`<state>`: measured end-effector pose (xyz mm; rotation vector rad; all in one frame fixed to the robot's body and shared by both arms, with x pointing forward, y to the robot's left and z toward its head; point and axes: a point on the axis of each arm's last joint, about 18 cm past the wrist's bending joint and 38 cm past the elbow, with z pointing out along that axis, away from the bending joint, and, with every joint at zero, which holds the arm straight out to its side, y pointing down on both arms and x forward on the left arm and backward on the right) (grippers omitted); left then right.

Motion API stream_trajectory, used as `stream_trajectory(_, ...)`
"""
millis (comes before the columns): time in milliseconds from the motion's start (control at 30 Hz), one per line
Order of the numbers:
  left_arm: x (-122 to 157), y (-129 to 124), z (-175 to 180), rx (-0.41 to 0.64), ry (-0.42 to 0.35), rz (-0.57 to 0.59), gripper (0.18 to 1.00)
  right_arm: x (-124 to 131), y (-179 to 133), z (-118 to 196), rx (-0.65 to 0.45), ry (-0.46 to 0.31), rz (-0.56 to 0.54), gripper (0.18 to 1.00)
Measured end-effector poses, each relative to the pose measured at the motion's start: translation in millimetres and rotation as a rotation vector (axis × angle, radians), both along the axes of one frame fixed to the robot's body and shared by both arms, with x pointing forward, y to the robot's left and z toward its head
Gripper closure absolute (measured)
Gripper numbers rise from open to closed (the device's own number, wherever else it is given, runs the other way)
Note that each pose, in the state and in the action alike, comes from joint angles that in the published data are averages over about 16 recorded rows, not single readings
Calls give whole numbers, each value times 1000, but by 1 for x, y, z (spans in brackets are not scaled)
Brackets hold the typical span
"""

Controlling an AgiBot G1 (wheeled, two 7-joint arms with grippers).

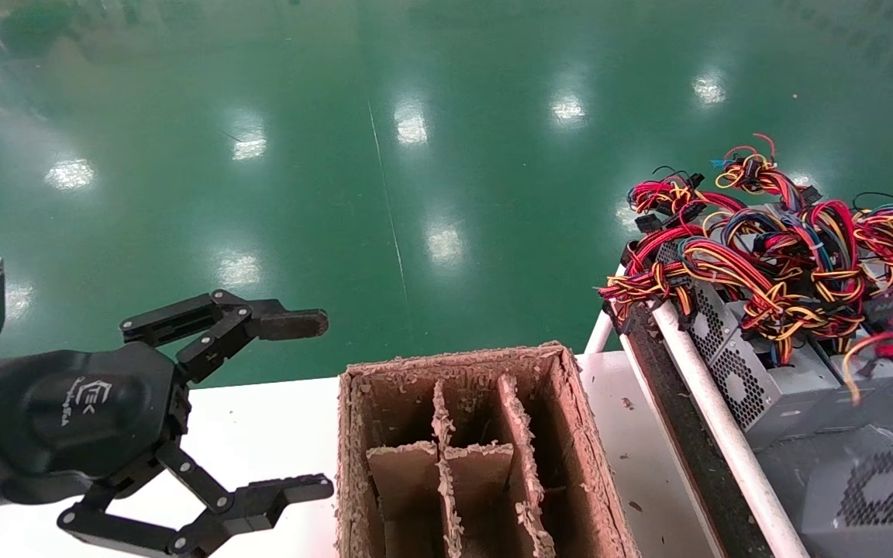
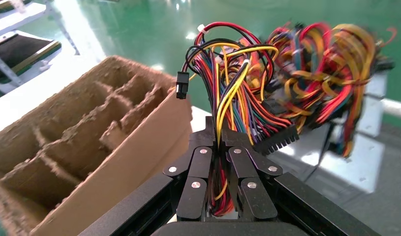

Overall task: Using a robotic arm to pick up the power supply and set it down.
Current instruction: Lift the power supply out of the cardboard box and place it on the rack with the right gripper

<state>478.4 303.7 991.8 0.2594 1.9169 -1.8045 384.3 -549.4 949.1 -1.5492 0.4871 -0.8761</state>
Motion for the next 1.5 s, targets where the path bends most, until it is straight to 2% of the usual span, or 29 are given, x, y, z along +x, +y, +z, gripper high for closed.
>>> stream_trajectory(300,0,0,0,0,0,0,184,7,16,-13,-20,21,-2,971)
stream_trajectory(900,0,0,0,0,0,0,184,46,57,-7,-53,17,-11,971)
stream_trajectory(1233,0,0,0,0,0,0,184,63,65,-3,-41,16,-1,971)
stream_trajectory(1500,0,0,0,0,0,0,184,70,64,-1,-37,23,5,939)
